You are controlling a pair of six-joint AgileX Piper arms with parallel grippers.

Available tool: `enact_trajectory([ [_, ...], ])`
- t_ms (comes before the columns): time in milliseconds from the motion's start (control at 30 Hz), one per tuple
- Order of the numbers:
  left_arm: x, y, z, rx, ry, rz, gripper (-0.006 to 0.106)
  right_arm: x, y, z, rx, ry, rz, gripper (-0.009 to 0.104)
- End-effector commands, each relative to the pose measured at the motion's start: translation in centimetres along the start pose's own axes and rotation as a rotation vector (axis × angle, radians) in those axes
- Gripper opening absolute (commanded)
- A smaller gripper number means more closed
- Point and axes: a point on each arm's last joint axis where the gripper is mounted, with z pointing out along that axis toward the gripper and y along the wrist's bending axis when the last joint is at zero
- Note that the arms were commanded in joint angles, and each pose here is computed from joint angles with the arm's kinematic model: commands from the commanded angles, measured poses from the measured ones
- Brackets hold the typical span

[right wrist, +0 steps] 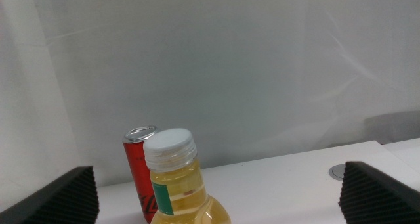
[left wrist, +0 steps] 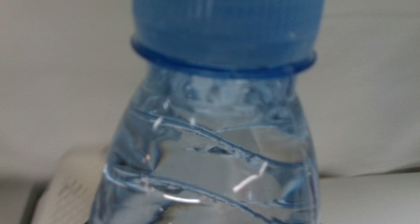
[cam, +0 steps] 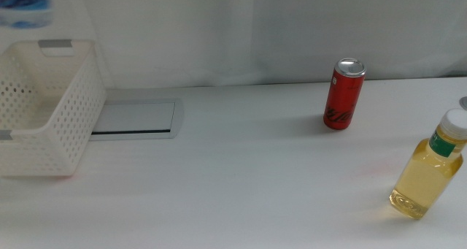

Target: Use arms to grab the bottles and put them into the dustbin to the left of the table.

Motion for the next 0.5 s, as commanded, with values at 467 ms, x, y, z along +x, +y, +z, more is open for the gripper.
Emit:
enact_trajectory([
  [467, 3.9, 9.3, 8.3, -0.026, 0.193, -0.144, -0.003, 1.1, -0.2, -0.1, 0.004, 0.006, -0.011, 0.103],
])
